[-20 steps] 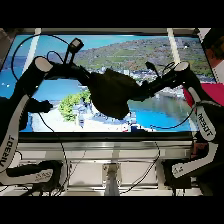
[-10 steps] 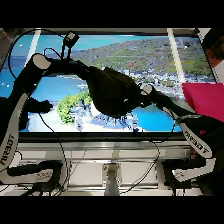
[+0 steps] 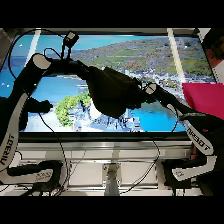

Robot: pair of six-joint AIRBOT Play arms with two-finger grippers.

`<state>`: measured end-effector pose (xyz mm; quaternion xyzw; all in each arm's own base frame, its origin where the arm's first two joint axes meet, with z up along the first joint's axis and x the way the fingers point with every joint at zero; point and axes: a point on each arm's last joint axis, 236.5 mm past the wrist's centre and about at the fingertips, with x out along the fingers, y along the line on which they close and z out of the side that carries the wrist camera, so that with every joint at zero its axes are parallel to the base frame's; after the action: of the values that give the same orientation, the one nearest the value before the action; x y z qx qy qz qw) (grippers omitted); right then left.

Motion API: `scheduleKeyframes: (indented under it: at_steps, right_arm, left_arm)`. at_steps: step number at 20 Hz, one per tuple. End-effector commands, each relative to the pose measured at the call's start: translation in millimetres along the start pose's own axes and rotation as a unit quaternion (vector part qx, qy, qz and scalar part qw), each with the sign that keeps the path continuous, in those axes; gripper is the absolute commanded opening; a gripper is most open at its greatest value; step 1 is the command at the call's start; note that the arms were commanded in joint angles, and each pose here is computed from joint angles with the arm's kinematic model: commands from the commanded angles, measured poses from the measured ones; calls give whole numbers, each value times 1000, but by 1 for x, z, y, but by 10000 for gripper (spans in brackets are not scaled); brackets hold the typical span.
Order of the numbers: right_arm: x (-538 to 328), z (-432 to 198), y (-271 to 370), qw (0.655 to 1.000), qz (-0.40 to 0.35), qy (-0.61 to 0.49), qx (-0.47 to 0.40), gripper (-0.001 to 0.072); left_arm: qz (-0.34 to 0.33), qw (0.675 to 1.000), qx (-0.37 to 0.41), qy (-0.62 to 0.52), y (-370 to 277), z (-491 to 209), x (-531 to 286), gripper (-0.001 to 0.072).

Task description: Fold the clothes and pants, and hang the long-sleeved shirts on hangers.

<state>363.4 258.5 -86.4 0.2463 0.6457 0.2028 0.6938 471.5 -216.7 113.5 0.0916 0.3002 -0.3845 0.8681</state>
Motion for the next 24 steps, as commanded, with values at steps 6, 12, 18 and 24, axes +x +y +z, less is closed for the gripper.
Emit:
scheduleKeyframes:
  at_steps: [6,12,18,24]
  right_arm:
    - [17,-7,5,1000,5,9,16,340]
    - [28,6,10,998,28,-13,51,337]
    - [36,-3,24,998,46,-4,42,327]
    - [9,-15,42,998,62,19,18,8]
  left_arm:
    - [0,1000,0,0,0,0,0,13]
    - [0,1000,-1,0,-1,0,0,13]
    - [-1,1000,-2,1,0,-1,1,13]
    - [24,999,-27,-17,14,7,-1,12]
